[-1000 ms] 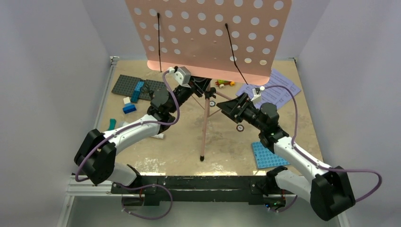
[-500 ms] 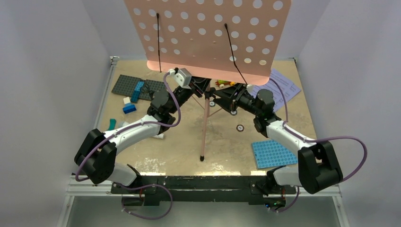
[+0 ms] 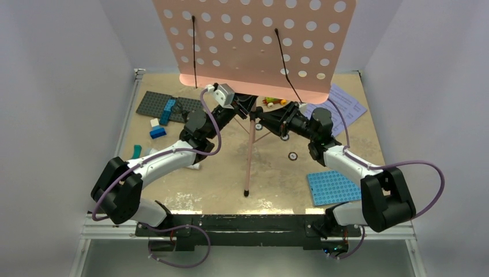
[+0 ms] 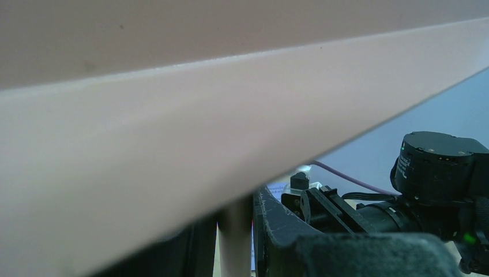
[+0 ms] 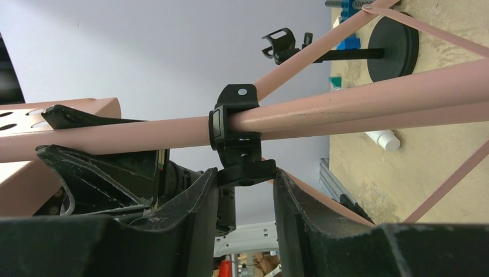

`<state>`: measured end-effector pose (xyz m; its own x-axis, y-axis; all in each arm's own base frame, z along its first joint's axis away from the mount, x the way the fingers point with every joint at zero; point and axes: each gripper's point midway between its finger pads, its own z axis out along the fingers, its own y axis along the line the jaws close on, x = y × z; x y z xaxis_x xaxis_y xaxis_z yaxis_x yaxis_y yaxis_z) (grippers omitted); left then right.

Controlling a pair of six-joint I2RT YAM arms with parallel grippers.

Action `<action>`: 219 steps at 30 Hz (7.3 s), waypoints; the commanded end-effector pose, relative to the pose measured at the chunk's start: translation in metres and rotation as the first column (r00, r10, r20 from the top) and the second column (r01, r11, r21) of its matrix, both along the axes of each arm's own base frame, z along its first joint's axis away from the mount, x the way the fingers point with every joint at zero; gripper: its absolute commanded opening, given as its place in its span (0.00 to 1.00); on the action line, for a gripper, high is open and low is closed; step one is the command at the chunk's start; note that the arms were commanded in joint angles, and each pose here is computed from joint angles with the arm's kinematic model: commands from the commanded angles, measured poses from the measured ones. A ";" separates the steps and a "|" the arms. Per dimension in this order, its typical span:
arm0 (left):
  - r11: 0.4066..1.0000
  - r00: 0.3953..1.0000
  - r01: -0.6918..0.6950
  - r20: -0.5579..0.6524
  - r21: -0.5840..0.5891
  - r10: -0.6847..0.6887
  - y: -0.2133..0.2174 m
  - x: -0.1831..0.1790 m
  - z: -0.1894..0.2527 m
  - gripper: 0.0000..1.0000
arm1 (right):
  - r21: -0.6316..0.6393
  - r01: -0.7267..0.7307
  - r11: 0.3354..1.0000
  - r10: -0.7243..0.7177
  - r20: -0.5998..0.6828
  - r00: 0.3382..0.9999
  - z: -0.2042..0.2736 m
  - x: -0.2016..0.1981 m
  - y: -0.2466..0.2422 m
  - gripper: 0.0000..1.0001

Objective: Pack up the instrument practice props

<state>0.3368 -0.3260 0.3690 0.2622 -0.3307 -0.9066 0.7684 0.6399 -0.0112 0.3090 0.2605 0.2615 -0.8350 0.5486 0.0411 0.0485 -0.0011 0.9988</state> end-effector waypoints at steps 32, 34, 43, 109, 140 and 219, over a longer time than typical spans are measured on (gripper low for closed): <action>0.989 0.988 0.052 -0.152 0.141 -0.031 -0.023 0.006 -0.062 0.00 | -0.453 0.143 0.880 0.186 0.605 0.774 0.030 0.001 -0.007 0.36; 0.988 0.988 0.052 -0.152 0.143 -0.030 -0.023 0.005 -0.062 0.00 | -0.412 0.086 0.907 0.190 0.583 0.790 0.037 -0.003 -0.003 0.45; 0.989 0.990 0.053 -0.140 0.136 -0.034 -0.022 0.003 -0.055 0.00 | -0.276 -0.059 0.959 0.197 0.504 0.841 0.053 -0.007 0.007 0.53; 0.998 0.966 0.022 -0.258 0.064 -0.004 -0.020 0.009 -0.041 0.20 | -0.577 0.762 0.294 0.512 0.768 0.385 0.006 -0.072 -0.020 0.66; 0.999 0.992 0.042 0.124 -0.032 -0.037 -0.032 -0.020 0.013 0.42 | -0.604 0.581 0.546 0.233 0.775 0.587 -0.025 -0.119 -0.050 0.73; 0.999 0.999 -0.035 -0.016 0.007 0.035 -0.002 -0.049 0.032 0.00 | -0.490 0.708 0.509 0.073 0.844 0.532 0.015 -0.088 -0.064 0.90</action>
<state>0.3145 -0.3290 0.3858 0.3345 -0.2861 -0.8979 0.6736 0.7389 0.0155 0.2052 0.1992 0.2355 -0.1672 0.1951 -0.9664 -0.4664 0.8479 0.2519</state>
